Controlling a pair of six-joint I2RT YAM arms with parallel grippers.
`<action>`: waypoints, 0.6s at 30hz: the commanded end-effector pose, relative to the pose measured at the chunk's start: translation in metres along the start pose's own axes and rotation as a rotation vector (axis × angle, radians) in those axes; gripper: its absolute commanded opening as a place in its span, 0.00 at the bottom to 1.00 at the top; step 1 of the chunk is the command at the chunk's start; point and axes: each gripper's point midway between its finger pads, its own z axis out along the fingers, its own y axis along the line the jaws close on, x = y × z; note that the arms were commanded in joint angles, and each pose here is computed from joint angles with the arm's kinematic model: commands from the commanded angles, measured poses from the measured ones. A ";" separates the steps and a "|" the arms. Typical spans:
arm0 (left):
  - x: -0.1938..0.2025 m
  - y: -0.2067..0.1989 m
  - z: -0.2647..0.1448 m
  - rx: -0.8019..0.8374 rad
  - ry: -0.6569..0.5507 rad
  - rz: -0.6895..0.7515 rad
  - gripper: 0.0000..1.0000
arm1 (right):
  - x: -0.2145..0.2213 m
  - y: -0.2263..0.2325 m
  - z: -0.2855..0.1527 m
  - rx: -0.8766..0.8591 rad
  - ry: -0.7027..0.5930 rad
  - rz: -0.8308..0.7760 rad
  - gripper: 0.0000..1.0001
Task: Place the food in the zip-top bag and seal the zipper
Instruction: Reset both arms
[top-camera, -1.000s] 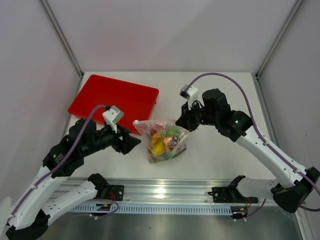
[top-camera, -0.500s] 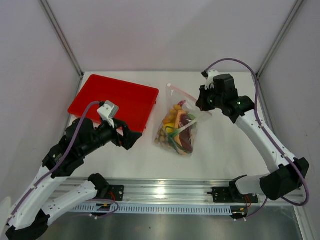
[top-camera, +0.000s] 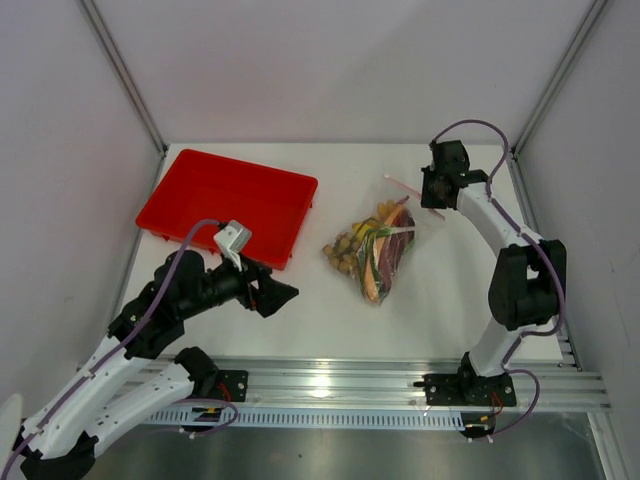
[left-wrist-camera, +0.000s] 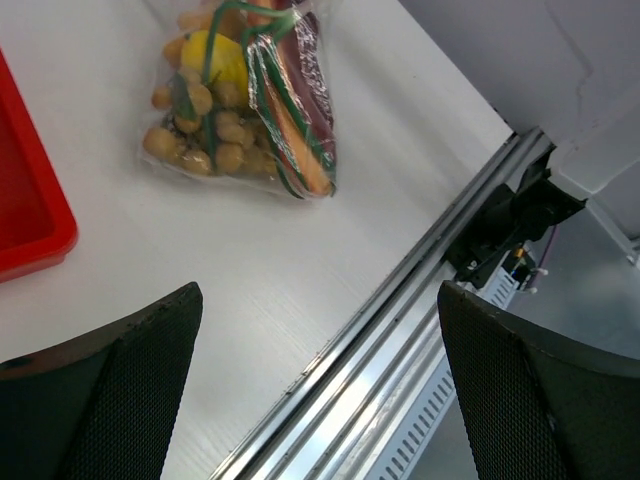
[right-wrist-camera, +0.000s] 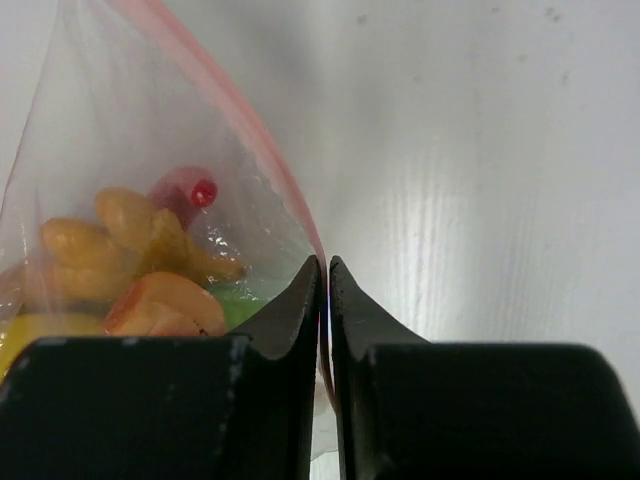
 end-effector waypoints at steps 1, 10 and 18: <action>-0.008 -0.020 0.001 0.108 -0.051 -0.061 0.99 | -0.030 -0.036 0.019 0.129 -0.065 0.032 0.10; -0.002 -0.023 0.006 0.133 -0.049 -0.115 0.99 | -0.047 -0.047 -0.009 0.227 -0.084 0.078 0.99; -0.002 -0.015 0.010 0.094 -0.074 -0.153 0.99 | -0.027 -0.011 -0.094 0.185 -0.147 0.126 0.99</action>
